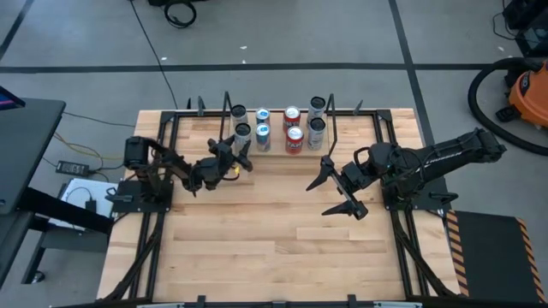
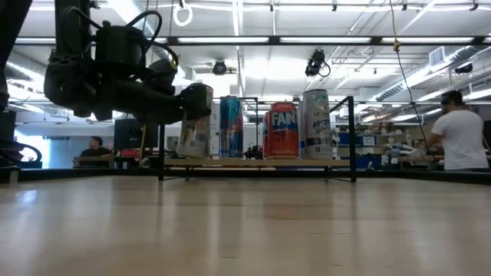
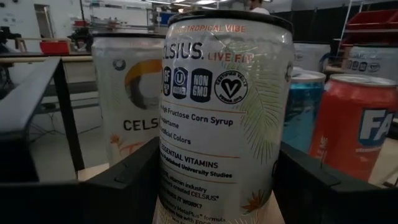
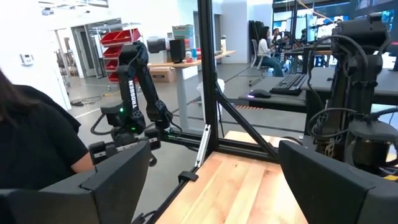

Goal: Place canned beverage on shelf
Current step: Put the white yellow soda can on the shelf aligned with the other white yellow soda can

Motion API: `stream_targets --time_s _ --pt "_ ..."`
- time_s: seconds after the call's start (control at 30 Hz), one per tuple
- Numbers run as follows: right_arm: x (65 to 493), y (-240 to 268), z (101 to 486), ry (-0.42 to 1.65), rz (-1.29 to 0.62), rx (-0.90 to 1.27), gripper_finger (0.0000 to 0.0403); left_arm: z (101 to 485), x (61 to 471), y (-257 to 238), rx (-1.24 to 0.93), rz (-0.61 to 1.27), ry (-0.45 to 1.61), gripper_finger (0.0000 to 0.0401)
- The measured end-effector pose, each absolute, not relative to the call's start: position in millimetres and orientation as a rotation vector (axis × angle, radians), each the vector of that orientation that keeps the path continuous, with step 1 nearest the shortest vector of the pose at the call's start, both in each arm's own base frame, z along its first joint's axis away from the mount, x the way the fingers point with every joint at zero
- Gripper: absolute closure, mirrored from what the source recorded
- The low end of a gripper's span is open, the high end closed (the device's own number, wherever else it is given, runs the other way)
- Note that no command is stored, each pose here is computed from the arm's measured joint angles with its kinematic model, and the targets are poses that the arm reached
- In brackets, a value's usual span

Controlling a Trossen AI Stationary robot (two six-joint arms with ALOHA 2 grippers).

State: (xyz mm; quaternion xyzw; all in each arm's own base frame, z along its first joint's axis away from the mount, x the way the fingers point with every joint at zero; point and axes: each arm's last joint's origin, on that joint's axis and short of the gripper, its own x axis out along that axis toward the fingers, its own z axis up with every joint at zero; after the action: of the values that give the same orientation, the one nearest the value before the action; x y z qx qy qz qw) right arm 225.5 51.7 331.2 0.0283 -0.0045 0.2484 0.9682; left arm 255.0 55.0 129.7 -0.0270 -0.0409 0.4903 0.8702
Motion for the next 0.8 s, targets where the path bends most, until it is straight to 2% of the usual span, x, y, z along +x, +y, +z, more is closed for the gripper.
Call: stream_targets --time_s 0.53,0.8 --pt "225.3 52.8 331.2 -0.009 0.507 0.054 0.0038 120.7 255.6 60.7 -0.064 1.072 -0.093 0.0151" --pt "225.3 53.1 331.2 -0.009 0.509 0.054 0.0038 119.4 255.4 60.7 -0.053 1.072 -0.077 0.0123"
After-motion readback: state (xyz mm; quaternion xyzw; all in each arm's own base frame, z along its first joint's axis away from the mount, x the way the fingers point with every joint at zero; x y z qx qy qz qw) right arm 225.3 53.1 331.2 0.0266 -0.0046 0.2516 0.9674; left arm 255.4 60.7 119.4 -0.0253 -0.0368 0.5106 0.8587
